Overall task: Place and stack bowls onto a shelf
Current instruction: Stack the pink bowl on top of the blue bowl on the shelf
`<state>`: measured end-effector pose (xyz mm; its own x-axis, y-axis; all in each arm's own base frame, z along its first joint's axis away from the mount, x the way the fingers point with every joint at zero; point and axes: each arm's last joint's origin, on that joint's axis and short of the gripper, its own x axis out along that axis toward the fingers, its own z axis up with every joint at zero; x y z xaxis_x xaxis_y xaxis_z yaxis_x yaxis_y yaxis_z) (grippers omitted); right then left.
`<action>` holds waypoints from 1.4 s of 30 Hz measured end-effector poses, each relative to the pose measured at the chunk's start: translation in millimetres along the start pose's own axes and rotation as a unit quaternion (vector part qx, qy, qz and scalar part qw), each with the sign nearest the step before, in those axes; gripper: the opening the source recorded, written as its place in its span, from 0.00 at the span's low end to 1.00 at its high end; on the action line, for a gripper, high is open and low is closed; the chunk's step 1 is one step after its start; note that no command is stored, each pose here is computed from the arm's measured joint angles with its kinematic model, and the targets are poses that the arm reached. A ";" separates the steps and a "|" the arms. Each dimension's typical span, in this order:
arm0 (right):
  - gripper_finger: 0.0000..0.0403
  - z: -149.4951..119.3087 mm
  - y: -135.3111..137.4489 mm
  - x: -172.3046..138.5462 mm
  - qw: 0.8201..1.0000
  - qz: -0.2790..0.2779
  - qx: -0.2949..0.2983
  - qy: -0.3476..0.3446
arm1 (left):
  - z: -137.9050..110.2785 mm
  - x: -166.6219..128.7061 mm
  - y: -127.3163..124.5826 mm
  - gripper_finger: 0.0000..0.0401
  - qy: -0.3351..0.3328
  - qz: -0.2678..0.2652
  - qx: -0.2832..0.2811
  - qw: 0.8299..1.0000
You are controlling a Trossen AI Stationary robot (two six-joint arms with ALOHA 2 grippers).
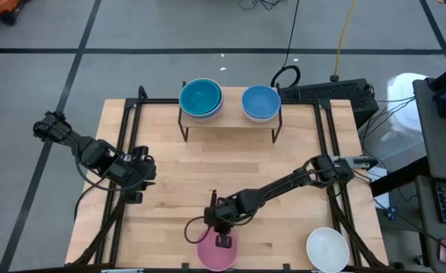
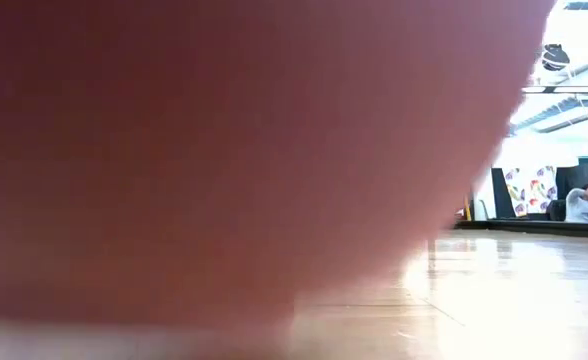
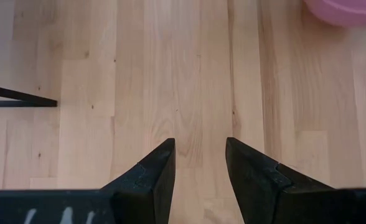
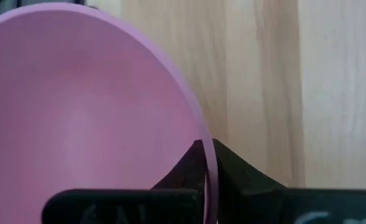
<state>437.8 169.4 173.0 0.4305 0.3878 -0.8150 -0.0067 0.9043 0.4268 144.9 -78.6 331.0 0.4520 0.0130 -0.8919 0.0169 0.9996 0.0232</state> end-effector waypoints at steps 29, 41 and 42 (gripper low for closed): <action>0.00 -5.6 -84.1 -303.4 0.922 -0.353 0.057 -0.148 | 4.0 0.5 8.3 0.37 -0.043 0.082 -0.060 0.994; 0.00 -5.9 -151.3 -367.9 0.888 -0.420 0.037 -0.186 | 10.8 2.2 22.9 0.37 -0.078 0.140 -0.155 0.975; 0.00 -6.1 -154.9 -372.0 0.885 -0.425 0.037 -0.188 | 11.3 2.4 24.1 0.37 -0.079 0.141 -0.161 0.974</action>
<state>273.2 -113.9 407.7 0.5209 -0.5262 -0.6722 0.5163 0.8213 -0.2428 156.4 -54.8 334.5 0.5299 0.3096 -0.7895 -0.3970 0.9132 0.0917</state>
